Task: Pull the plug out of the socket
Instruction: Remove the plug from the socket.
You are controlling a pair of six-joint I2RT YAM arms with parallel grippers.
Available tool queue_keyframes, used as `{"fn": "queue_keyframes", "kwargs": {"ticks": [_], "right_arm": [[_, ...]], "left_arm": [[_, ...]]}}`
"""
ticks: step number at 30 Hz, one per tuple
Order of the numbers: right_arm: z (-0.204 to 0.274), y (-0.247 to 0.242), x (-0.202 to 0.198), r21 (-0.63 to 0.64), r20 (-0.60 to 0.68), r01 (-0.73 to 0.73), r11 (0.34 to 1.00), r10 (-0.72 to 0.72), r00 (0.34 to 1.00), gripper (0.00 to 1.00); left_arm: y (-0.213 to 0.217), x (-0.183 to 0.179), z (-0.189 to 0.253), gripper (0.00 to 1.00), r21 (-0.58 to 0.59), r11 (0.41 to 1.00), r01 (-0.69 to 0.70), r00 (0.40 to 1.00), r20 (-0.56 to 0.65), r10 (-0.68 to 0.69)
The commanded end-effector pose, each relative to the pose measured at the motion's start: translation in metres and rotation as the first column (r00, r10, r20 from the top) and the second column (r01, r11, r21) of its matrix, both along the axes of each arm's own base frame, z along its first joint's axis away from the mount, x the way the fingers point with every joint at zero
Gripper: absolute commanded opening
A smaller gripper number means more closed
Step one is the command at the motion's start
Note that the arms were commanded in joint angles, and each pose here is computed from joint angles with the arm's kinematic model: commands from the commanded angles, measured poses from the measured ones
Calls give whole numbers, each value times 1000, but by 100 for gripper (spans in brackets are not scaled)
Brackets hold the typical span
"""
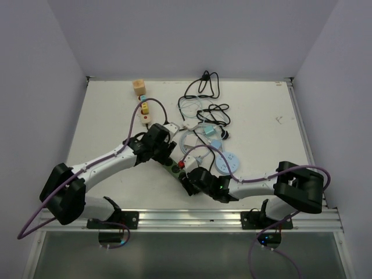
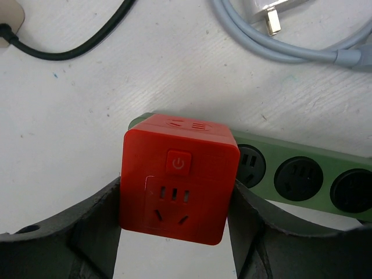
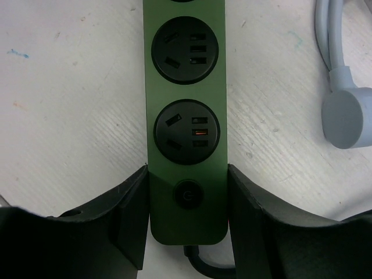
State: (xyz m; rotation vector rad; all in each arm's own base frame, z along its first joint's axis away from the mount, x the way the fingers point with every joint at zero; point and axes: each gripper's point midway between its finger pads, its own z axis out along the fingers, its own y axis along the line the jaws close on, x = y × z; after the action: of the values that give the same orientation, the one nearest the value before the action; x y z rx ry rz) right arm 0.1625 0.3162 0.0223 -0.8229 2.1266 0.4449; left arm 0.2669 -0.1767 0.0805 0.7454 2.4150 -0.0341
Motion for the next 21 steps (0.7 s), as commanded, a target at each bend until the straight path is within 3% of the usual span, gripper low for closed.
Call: {"fn": "queue_keyframes", "kwargs": {"ticks": [1,5,11,17,21], "right_arm": [[-19,-13,-18,-23,-112,-14,1000,11,994,0],[-20,-14,-20,-4,-149,-7,1000,6,989,0],[-18,-14,-22,2,-172,-10,1000,10,985,0],[-21,-19,-17,-73,-146,-1,997,-10,989,0],[-23,-18,-16,-122,-112,1,993,-15,994,0]], "left_arm": [[-20,22,46,0,-268,957,-109,972,174,159],[-14,25,57,0,-373,913,-162,932,245,266],[-5,19,50,0,-418,890,-182,911,269,312],[-4,18,46,0,-365,910,-196,923,245,297],[-1,22,45,0,-252,942,-223,937,210,279]]}}
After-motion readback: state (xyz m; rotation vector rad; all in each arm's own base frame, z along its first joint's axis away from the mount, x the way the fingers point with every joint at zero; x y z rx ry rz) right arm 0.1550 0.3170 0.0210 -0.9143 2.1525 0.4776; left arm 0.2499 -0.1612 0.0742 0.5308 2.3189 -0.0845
